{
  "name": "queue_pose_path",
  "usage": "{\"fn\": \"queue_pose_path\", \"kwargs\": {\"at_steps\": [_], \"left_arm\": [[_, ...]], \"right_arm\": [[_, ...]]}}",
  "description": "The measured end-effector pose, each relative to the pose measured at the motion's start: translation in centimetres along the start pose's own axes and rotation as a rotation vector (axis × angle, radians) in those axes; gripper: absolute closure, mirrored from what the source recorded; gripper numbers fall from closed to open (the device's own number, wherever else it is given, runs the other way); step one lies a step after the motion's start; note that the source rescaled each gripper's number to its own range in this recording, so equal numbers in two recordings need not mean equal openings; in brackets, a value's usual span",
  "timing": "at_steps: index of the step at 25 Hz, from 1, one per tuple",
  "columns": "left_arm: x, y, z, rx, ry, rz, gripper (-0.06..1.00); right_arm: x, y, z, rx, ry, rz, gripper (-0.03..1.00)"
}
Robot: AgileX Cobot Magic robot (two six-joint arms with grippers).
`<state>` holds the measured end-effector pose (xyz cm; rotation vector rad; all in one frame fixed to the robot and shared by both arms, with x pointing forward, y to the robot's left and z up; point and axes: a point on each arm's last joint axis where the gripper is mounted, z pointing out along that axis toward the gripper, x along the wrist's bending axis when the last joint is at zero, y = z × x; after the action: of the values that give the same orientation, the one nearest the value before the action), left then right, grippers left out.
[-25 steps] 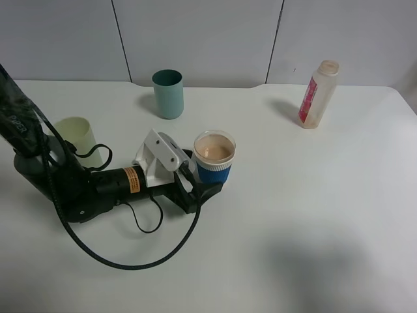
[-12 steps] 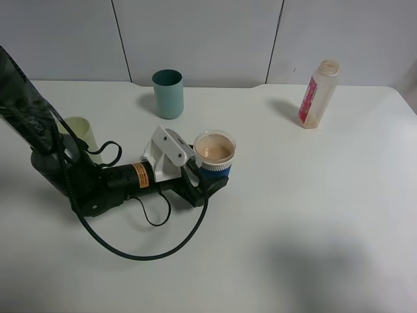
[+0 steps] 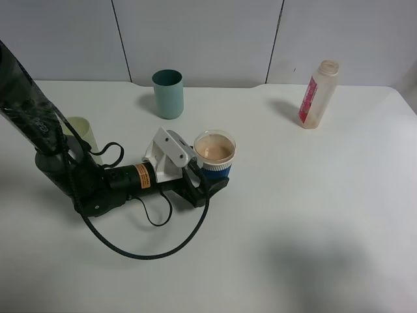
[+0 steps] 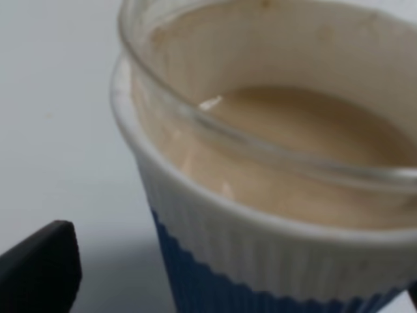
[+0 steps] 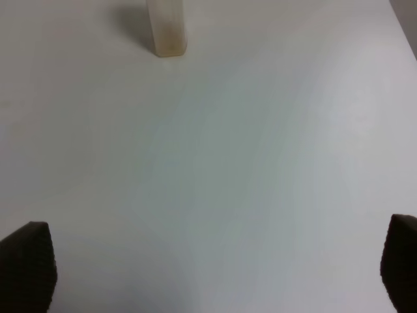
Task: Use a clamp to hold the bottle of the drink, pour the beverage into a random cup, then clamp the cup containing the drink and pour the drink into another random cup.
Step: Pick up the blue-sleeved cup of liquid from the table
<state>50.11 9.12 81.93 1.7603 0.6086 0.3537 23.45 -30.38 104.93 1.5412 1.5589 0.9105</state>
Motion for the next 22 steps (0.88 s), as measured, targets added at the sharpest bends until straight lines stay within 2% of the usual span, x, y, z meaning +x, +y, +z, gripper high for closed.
{"fn": "queue_pose_path", "kwargs": {"at_steps": [12, 16, 22], "left_arm": [[0.2, 0.4, 0.5, -0.021, 0.0, 0.001, -0.06], [-0.6, -0.1, 1.5, -0.016, -0.032, -0.004, -0.06], [-0.6, -0.2, 1.6, -0.014, -0.034, -0.007, -0.06]], "right_arm": [[0.0, 0.0, 0.0, 0.0, 0.0, 0.0, -0.03], [0.0, 0.0, 0.0, 0.0, 0.0, 0.0, -0.03], [0.0, 0.0, 0.0, 0.0, 0.0, 0.0, -0.03]]}}
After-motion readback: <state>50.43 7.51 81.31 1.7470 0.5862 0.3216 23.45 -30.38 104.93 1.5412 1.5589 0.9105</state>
